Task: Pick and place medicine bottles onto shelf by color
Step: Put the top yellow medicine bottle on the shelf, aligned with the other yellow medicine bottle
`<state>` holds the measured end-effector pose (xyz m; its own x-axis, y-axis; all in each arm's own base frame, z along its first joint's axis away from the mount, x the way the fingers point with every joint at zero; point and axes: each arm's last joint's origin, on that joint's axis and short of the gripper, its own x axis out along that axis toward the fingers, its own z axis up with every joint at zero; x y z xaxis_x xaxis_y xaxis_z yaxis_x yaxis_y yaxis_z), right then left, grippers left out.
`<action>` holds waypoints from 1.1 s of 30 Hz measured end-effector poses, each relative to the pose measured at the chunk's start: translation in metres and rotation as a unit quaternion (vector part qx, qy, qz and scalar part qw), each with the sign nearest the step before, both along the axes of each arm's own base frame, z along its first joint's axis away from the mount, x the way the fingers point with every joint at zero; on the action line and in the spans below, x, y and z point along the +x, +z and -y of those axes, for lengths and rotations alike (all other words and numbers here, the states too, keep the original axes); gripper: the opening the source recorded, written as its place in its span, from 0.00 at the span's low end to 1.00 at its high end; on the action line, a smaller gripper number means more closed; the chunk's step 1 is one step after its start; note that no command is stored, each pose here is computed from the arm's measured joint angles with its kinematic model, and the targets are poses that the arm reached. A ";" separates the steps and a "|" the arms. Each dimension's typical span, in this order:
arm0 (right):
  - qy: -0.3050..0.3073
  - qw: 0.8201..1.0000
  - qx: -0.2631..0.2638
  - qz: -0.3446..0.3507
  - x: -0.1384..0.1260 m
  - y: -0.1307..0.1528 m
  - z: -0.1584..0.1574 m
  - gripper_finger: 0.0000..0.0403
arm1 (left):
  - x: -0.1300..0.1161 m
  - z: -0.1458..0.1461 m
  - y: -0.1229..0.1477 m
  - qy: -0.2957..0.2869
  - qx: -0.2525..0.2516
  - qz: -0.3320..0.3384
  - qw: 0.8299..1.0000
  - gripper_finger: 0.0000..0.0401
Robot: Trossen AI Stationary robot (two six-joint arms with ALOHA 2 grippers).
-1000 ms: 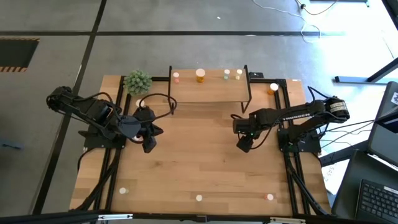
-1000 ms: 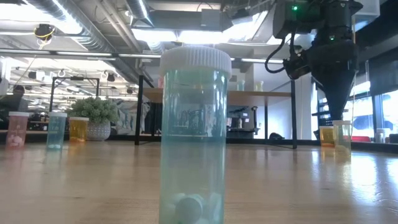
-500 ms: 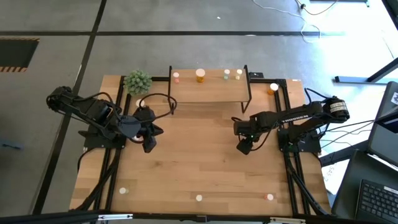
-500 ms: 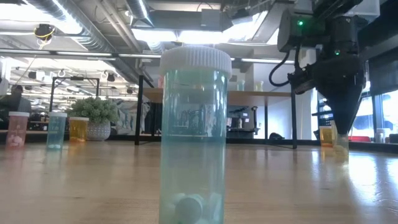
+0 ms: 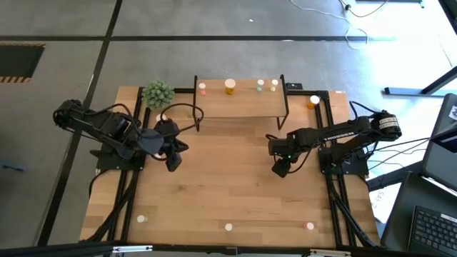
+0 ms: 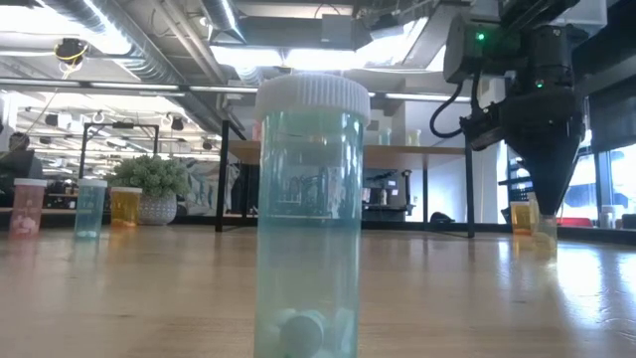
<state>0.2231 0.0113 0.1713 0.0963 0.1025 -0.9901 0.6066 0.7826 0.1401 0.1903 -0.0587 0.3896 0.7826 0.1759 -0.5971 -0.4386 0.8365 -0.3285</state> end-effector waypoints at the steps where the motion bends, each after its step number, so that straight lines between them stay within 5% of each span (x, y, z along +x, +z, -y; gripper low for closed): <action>1: 0.000 1.000 0.000 0.000 0.000 0.000 0.000 0.39 | 0.000 0.000 0.000 -0.002 0.003 -0.001 1.000 0.07; 7: -0.011 1.000 0.012 -0.002 0.000 0.000 -0.001 0.26 | 0.000 0.000 0.000 -0.015 0.019 -0.004 1.000 0.07; 17: -0.009 1.000 0.027 0.011 0.006 0.010 -0.002 0.28 | 0.000 0.000 0.000 -0.015 0.020 -0.004 1.000 0.07; 33: 0.008 0.999 -0.031 0.028 0.025 0.097 0.001 0.27 | 0.000 0.000 0.000 -0.016 0.021 -0.005 1.000 0.07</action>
<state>0.2478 0.0103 0.2682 0.1500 0.0437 -0.9877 0.5860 0.8007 0.1244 0.1902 -0.0587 0.3896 0.7824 0.1760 -0.5974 -0.4147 0.8628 -0.2890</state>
